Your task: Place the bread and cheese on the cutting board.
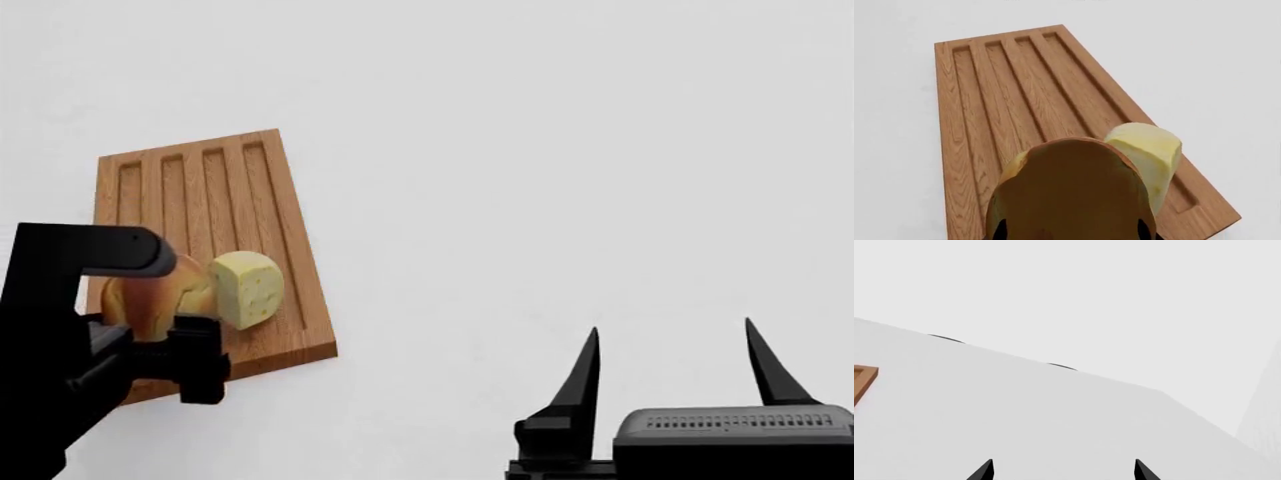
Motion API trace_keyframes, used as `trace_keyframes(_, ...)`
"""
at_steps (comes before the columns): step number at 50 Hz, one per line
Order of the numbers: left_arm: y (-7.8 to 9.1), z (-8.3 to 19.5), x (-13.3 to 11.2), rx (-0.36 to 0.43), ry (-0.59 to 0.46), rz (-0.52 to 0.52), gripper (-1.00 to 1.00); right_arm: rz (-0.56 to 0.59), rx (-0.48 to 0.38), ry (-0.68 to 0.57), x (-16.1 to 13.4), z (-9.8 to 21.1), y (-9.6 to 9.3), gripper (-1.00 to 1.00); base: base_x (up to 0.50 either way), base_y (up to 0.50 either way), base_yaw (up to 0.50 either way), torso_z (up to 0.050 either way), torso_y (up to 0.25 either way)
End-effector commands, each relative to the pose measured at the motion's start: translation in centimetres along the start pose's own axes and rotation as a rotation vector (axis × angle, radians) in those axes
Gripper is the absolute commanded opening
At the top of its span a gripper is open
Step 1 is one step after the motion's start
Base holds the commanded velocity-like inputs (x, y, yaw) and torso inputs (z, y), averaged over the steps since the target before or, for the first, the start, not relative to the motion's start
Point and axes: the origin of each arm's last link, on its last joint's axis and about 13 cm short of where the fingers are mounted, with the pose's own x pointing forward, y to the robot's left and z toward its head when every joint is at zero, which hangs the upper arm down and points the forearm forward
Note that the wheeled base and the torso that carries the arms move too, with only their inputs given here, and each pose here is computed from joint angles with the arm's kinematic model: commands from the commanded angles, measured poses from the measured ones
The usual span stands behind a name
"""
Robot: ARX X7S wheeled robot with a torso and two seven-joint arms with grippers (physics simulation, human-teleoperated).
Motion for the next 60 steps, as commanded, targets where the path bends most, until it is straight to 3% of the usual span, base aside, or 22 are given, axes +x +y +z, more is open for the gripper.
trace_keyframes(1, 0.2, -0.9, 0.4, -0.053, 0.015, 0.005, -1.00, 0.001, 0.000, 0.003, 0.1, 0.0, 0.0, 1.00, 0.00, 0.00, 0.00, 0.000, 0.000)
trace_keyframes(5, 0.2, -0.9, 0.6, -0.051, 0.016, 0.005, -1.00, 0.000, 0.000, 0.004, 0.1, 0.0, 0.0, 1.00, 0.00, 0.00, 0.00, 0.000, 0.000)
trace_keyframes(6, 0.2, -0.8, 0.5, -0.052, 0.014, 0.005, 1.00, 0.001, 0.000, 0.004, 0.1, 0.0, 0.0, 1.00, 0.00, 0.00, 0.00, 0.000, 0.000)
trace_keyframes(27, 0.0, -0.5, -0.2, -0.057, -0.020, 0.000, 1.00, 0.004, 0.000, 0.003, 0.0, -0.1, 0.0, 1.00, 0.00, 0.00, 0.00, 0.000, 0.000)
trace_keyframes(50, -0.5, 0.5, -4.1, -0.032, -0.107, -0.014, 1.00, 0.002, 0.008, -0.005, 0.0, 0.2, -0.1, 1.00, 0.00, 0.00, 0.00, 0.000, 0.000)
trace_keyframes(57, -0.5, 0.2, -5.9, -0.072, -0.162, -0.004, 1.00, 0.001, 0.008, -0.006, -0.1, 0.3, -0.1, 1.00, 0.00, 0.00, 0.00, 0.000, 0.000)
trace_keyframes(60, -0.7, -0.6, -7.9, -0.141, -0.225, -0.009, 1.00, -0.001, 0.011, -0.011, 0.0, 0.3, -0.2, 1.00, 0.00, 0.00, 0.00, 0.000, 0.000)
